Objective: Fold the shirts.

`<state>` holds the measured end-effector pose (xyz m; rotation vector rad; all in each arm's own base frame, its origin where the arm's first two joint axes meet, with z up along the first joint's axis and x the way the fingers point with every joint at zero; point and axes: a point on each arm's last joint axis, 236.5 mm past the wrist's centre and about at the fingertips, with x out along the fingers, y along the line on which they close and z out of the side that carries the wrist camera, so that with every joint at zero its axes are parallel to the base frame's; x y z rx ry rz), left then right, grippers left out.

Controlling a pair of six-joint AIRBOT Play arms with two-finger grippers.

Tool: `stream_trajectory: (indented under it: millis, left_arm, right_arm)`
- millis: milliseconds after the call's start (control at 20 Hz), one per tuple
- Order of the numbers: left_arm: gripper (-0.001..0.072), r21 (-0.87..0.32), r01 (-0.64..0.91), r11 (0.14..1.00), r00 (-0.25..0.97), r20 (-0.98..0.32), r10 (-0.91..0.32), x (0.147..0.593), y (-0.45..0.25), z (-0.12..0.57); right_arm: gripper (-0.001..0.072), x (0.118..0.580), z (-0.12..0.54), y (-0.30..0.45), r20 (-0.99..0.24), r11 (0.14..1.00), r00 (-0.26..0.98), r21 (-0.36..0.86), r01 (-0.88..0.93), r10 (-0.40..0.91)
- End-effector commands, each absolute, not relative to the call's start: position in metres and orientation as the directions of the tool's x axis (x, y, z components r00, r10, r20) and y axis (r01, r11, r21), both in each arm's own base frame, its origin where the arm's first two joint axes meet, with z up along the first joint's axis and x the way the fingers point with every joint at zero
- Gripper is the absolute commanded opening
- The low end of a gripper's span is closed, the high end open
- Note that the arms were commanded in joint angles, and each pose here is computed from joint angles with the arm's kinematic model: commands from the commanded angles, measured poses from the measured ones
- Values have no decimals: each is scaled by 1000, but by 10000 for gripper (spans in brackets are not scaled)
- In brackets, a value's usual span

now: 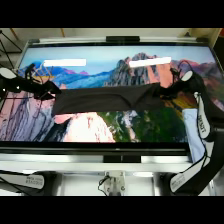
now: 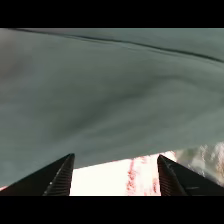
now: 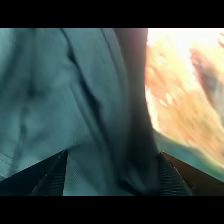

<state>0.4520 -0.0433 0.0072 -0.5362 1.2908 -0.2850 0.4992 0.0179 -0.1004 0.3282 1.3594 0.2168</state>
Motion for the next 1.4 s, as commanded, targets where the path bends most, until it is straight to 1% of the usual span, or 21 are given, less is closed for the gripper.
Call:
stream_trajectory:
  millis: [0, 50, 100, 150, 200, 250, 300, 350, 450, 550, 650, 700, 750, 900, 1050, 1150, 1250, 1350]
  left_arm:
    - [619, -524, -24, 852, 247, -829, -503, 449, -75, 14]
    - [607, -523, -5, 852, 240, -828, -507, 448, -85, 14]
    - [603, -522, 14, 853, 233, -827, -511, 447, -95, 14]
    - [601, -522, 32, 852, 222, -827, -516, 445, -104, 14]
    - [586, -523, 52, 851, 210, -827, -521, 443, -115, 14]
    - [372, -523, 71, 850, 200, -827, -525, 441, -125, 14]
    - [73, -522, 94, 848, 191, -826, -530, 439, -137, 13]
    - [35, -521, 116, 846, 189, -825, -533, 438, -150, 12]
    - [35, -542, 161, 825, 189, -803, -565, 439, -188, 10]
    - [35, -616, 177, 767, 178, -747, -641, 438, -240, 7]
    - [35, -694, 172, 699, 147, -684, -715, 430, -299, -3]
    - [35, -713, 188, 676, 125, -665, -736, 422, -324, -9]
    - [34, -721, 221, 657, 100, -653, -751, 410, -349, -15]
    - [34, -717, 255, 648, 66, -656, -752, 383, -398, -31]
    - [34, -734, 205, 648, 107, -641, -760, 370, -441, -44]
    - [34, -776, 160, 610, 88, -604, -792, 353, -469, -49]
    - [32, -772, 192, 605, 72, -604, -794, 346, -474, -51]
    - [29, -753, 239, 613, 108, -607, -787, 363, -457, -36]
  right_arm:
    - [624, 497, -110, 41, -901, 912, 172, 408, 33, 397]
    - [467, 496, -108, 47, -897, 908, 169, 419, 28, 409]
    - [270, 495, -107, 52, -891, 902, 163, 432, 21, 423]
    - [56, 493, -104, 56, -886, 896, 159, 443, 13, 436]
    - [58, 494, -96, 59, -878, 890, 167, 456, 6, 448]
    - [58, 495, -83, 61, -871, 887, 185, 461, -12, 455]
    - [58, 497, -66, 61, -864, 887, 212, 461, -35, 457]
    - [58, 499, -43, 62, -854, 886, 246, 459, -60, 459]
    - [58, 493, 6, 66, -833, 883, 298, 455, -111, 466]
    - [58, 474, 55, 75, -808, 868, 319, 468, -164, 496]
    - [58, 441, 99, 90, -785, 837, 291, 499, -225, 547]
    - [58, 422, 119, 96, -781, 825, 273, 503, -259, 562]
    - [58, 407, 135, 98, -781, 821, 268, 496, -283, 564]
    - [58, 373, 178, 101, -772, 822, 304, 467, -325, 558]
    - [58, 348, 209, 105, -753, 822, 345, 453, -344, 560]
    - [58, 342, 218, 106, -745, 825, 366, 450, -342, 558]
    - [58, 344, 217, 106, -744, 826, 367, 457, -330, 558]
    - [58, 354, 212, 107, -736, 821, 368, 474, -320, 568]
